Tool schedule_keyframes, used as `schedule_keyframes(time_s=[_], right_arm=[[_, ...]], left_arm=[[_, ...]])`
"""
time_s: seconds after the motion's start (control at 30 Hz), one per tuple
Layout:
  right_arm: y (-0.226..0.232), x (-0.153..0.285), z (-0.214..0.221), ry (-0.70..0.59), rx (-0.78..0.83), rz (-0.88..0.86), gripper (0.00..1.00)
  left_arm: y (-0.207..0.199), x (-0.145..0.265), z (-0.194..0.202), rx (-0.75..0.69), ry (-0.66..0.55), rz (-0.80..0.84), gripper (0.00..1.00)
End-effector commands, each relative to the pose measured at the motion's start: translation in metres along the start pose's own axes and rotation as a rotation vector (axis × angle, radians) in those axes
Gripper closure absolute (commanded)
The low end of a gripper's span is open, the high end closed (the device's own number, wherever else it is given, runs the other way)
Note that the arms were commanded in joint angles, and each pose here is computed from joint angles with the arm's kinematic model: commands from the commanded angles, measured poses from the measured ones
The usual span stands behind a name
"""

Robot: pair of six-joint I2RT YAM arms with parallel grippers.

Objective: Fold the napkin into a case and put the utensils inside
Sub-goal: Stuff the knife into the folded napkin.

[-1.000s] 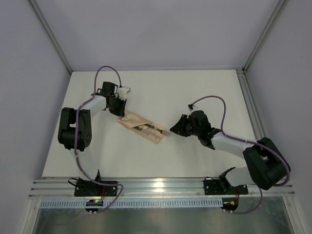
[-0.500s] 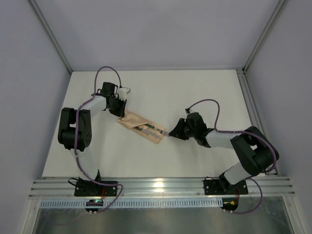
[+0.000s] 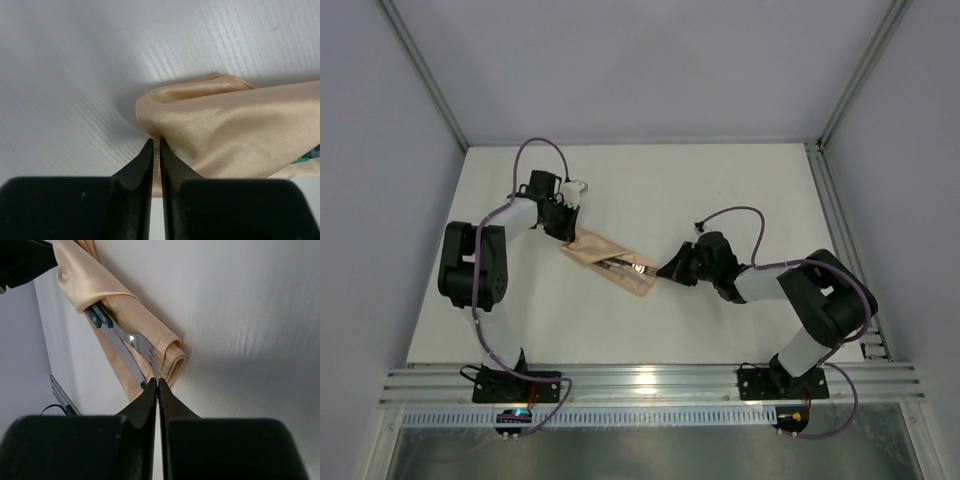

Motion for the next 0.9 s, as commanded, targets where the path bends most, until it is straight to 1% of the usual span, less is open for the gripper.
schedule_keyframes(time_s=[0.0,0.07,0.1,0.13,0.17,0.2,0.3,0.43,0.47,0.5,0.7,0.87], right_arm=[[0.020,-0.009,-0.005,-0.057,-0.055,-0.107,0.96],[0.012,-0.011,0.000,-0.077,-0.132,-0.105,0.96],[0.015,-0.011,-0.001,-0.101,-0.149,-0.145,0.96],[0.009,-0.010,0.002,-0.112,-0.170,-0.136,0.96],[0.009,-0.010,0.001,-0.149,-0.186,-0.136,0.96],[0.013,-0.011,0.004,-0.156,-0.190,-0.144,0.96],[0.021,-0.014,0.010,-0.200,-0.181,-0.146,0.96],[0.033,-0.022,0.014,-0.211,-0.171,-0.155,0.96],[0.030,-0.025,0.016,-0.207,-0.170,-0.140,0.96],[0.028,-0.027,0.013,-0.239,-0.174,-0.125,0.96],[0.023,-0.032,0.014,-0.247,-0.174,-0.109,0.96],[0.026,-0.032,0.011,-0.272,-0.131,-0.097,0.96]], left_arm=[[-0.001,0.012,-0.010,-0.019,-0.075,-0.001,0.91],[-0.002,0.011,-0.010,-0.014,-0.076,0.003,0.90],[-0.003,0.011,-0.010,-0.015,-0.078,0.006,0.90],[-0.003,0.012,-0.010,-0.014,-0.080,0.004,0.90],[-0.003,0.011,-0.010,-0.015,-0.078,0.006,0.90],[-0.003,0.012,-0.009,-0.013,-0.078,0.005,0.90],[-0.004,0.011,-0.009,-0.011,-0.076,0.008,0.90],[-0.003,0.012,-0.009,-0.007,-0.080,0.008,0.90],[-0.004,0.012,-0.009,-0.007,-0.079,0.010,0.90],[-0.004,0.012,-0.009,-0.004,-0.079,0.010,0.89],[-0.004,0.012,-0.008,-0.004,-0.080,0.011,0.89],[-0.005,0.011,-0.007,-0.007,-0.077,0.015,0.89]])
Point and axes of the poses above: each gripper's point midway between its finger pads, its own x axis back along the fingers, its own y axis along the line the jaws close on, z = x × y, the point moved 10 cm from there along x, back along the fingers, and after that the axes turned 12 degrees about -x, right-handed, at the moved point
